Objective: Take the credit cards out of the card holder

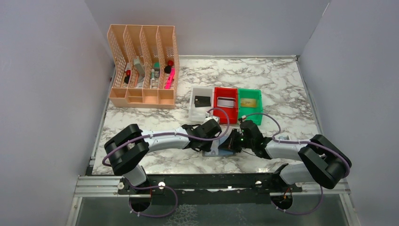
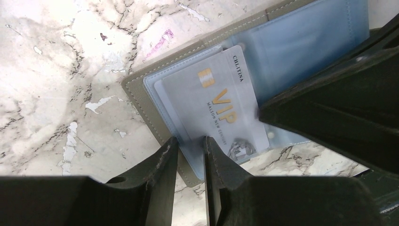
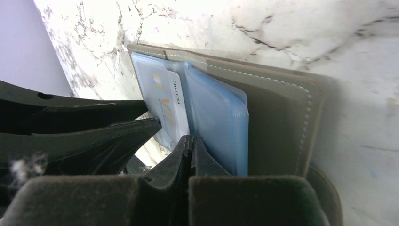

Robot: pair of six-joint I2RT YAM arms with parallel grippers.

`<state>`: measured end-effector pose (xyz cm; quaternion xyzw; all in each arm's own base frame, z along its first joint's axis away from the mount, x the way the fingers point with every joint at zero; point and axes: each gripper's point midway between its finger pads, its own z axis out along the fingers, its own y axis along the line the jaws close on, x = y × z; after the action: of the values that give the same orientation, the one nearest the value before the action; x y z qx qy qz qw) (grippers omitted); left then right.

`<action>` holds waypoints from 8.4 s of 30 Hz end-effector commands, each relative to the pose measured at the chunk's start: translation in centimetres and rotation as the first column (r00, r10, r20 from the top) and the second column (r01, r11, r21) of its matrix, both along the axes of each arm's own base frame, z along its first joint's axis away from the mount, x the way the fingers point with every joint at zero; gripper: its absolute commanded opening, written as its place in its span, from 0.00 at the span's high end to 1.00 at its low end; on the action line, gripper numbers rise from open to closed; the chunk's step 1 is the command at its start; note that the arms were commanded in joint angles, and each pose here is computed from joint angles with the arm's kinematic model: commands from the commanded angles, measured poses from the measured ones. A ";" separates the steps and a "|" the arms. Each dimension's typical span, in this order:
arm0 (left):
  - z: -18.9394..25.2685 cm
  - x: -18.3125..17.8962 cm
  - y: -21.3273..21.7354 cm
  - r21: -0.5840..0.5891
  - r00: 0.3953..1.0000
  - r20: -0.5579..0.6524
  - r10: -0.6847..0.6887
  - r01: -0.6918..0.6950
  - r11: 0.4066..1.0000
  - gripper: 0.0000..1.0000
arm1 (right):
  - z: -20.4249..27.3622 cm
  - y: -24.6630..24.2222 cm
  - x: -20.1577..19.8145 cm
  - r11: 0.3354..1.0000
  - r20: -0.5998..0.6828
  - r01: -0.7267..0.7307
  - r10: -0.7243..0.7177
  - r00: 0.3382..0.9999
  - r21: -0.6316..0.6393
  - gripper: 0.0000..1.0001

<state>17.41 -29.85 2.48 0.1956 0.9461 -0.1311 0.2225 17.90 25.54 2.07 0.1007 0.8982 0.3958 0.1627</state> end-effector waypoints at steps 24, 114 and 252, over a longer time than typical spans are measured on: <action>-1.9 -0.9 2.6 0.124 1.000 -0.028 -0.010 0.014 0.992 0.73 | -0.7 0.6 0.7 0.997 -0.002 -0.076 0.076 0.997 0.022 0.71; -0.7 -0.9 2.6 0.072 1.000 0.003 -0.010 0.010 0.997 0.86 | 1.0 -2.7 0.6 0.997 0.020 -0.055 0.054 0.998 0.054 0.97; 0.7 -1.6 -2.7 -0.194 0.997 -0.030 -0.072 0.065 0.979 0.57 | -0.5 -4.7 -0.3 1.000 0.005 0.000 0.000 1.000 -0.027 0.99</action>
<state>15.87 -32.90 3.58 0.1967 0.9232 -0.2455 0.2207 17.68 22.12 2.65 0.1044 0.8833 0.4281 0.1602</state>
